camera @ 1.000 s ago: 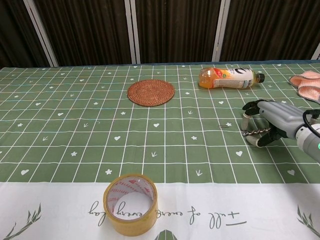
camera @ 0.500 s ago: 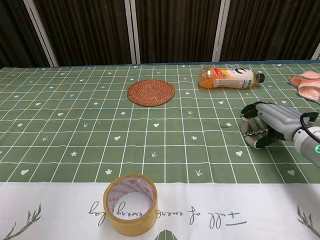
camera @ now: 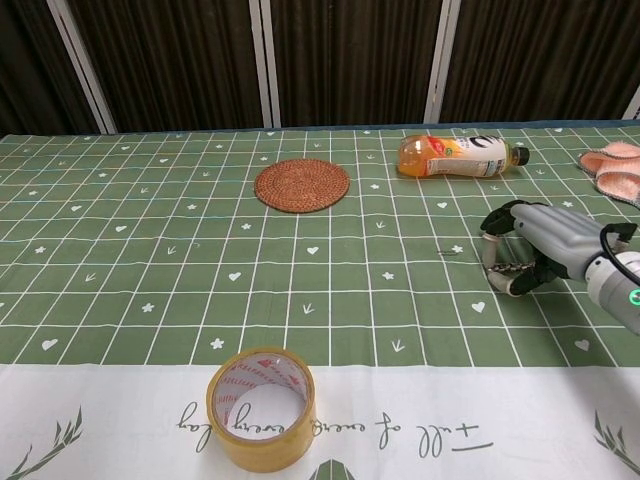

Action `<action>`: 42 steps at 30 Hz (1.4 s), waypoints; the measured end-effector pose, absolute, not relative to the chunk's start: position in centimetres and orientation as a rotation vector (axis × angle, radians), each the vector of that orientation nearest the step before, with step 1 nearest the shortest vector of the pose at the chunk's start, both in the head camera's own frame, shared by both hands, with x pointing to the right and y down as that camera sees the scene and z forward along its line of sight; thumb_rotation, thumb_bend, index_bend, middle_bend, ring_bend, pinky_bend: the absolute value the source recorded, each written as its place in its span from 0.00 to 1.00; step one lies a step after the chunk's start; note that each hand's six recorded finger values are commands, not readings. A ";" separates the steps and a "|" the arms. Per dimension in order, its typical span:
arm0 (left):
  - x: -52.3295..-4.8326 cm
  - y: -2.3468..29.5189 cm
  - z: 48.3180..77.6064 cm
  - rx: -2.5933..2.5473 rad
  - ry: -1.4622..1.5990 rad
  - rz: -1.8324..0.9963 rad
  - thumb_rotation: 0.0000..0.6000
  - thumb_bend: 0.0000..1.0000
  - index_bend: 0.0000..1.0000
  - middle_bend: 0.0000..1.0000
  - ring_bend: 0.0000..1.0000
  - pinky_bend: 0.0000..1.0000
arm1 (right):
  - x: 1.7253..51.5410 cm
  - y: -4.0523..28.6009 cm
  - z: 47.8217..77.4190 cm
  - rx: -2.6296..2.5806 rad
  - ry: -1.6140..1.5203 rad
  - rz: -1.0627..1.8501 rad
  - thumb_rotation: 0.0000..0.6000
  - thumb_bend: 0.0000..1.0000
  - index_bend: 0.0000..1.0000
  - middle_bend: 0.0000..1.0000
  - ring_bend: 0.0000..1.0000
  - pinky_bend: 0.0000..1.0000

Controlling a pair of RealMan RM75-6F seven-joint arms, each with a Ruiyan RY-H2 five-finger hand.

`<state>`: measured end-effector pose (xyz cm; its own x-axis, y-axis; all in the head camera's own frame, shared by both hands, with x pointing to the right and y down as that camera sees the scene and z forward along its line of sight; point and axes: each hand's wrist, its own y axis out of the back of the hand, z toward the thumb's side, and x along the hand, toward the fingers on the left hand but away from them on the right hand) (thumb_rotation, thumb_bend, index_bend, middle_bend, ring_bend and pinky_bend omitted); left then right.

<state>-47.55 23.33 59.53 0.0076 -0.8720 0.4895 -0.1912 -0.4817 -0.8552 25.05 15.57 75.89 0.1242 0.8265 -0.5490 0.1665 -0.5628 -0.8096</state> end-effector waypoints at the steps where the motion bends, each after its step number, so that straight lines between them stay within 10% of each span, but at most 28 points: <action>1: -47.5 23.3 59.5 -1.712 1.097 -1.517 1.00 0.06 0.00 0.00 0.00 0.00 | 25.0 15.5 75.8 -1.831 -0.965 1.471 1.00 0.33 0.56 0.17 0.00 0.00; 42: -47.5 23.4 59.5 -1.710 1.094 -1.509 1.00 0.06 0.00 0.00 0.00 0.00 | 22.7 9.6 70.6 -2.109 -1.768 1.580 1.00 0.33 0.60 0.18 0.00 0.00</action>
<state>-47.47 23.35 59.48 0.0128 -0.8746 0.4846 -0.1883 -0.4781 -0.8579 22.70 9.60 70.64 -0.1162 0.7246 -0.6793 0.7564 -0.3787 -0.5333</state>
